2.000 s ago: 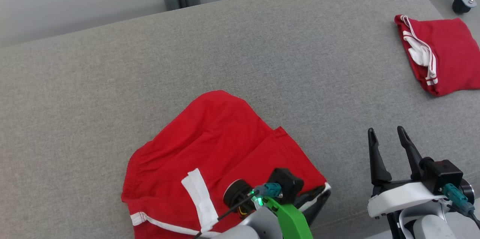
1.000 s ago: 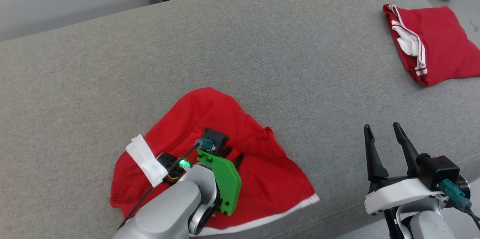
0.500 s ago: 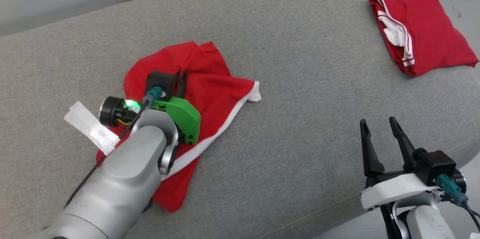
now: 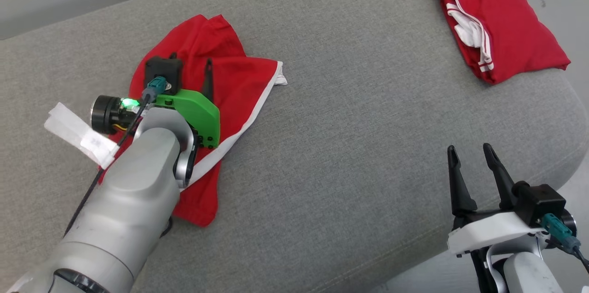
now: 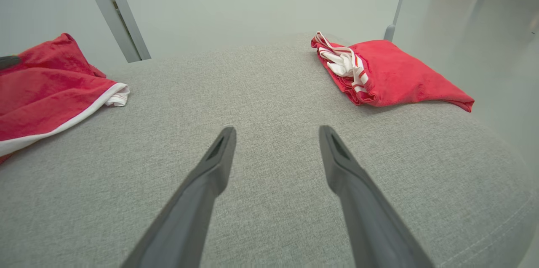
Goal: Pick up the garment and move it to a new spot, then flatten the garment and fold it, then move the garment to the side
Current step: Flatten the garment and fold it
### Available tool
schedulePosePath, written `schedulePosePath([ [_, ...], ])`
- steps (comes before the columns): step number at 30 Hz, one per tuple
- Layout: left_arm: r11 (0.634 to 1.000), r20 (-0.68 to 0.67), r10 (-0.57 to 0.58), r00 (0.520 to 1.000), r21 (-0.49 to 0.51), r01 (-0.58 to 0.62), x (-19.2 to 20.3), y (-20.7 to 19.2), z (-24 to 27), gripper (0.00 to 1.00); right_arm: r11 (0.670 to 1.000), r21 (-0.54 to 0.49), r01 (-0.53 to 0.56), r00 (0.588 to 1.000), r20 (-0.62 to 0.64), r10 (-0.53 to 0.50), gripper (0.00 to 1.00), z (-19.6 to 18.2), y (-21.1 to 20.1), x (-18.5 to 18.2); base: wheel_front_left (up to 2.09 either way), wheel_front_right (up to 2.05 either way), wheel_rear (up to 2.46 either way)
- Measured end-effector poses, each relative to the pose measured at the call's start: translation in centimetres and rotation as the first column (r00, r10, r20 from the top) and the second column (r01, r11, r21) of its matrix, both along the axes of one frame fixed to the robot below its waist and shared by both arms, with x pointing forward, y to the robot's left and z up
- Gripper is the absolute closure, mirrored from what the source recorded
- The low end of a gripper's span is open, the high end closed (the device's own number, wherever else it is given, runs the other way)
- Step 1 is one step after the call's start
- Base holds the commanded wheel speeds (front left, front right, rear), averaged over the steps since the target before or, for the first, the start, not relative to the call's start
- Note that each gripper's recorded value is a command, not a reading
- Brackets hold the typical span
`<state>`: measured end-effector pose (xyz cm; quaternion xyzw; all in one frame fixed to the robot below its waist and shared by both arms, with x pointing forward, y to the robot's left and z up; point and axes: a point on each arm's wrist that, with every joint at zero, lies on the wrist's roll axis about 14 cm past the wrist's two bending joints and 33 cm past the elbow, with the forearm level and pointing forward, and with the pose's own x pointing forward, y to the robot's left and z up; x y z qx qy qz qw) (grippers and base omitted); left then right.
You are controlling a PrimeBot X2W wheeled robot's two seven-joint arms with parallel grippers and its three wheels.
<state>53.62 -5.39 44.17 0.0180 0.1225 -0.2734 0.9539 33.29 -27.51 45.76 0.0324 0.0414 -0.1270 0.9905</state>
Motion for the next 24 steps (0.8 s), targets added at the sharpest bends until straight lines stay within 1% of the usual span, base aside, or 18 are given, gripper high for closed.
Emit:
schedulePosePath([
  [4,0.996,-0.022,0.048,0.999,-0.072,-0.05,-1.0,1.0,0.4,0.0,1.0,0.011,0.005,1.0,-0.009,-0.005,0.0,-0.4,0.0,-0.6,0.0,0.0,0.0],
  [7,0.99,-0.052,0.088,0.995,-0.105,-0.093,-3.0,2.7,-0.3,0.0,1.0,0.022,-0.013,1.0,0.002,0.013,0.0,-0.3,0.6,-0.4,0.0,0.0,0.0],
  [13,0.983,-0.14,0.157,0.978,-0.076,-0.169,-8.0,7.1,-3.1,0.0,0.998,0.037,-0.052,0.999,0.016,0.052,0.0,-0.2,1.8,0.0,0.0,0.0,0.0],
  [17,0.971,-0.156,0.214,0.964,-0.068,-0.227,-10.1,10.0,-2.6,0.0,0.996,0.037,-0.079,0.997,0.029,0.078,0.0,0.1,2.6,0.5,0.0,0.0,0.0],
  [19,0.967,-0.166,0.231,0.959,-0.065,-0.245,-11.2,10.9,-2.1,0.0,0.995,0.037,-0.09,0.995,0.036,0.089,0.0,0.3,2.9,0.7,0.0,0.0,0.0],
  [22,0.968,-0.22,0.222,0.95,-0.069,-0.242,-13.5,11.3,-2.0,0.0,0.994,0.036,-0.101,0.994,0.041,0.1,0.0,0.4,3.2,0.9,0.0,0.0,0.0],
  [24,0.972,-0.245,0.212,0.946,-0.05,-0.23,-14.6,11.5,-2.2,0.0,0.993,0.037,-0.115,0.993,0.039,0.114,0.0,0.3,3.6,1.1,0.0,0.0,0.0],
])
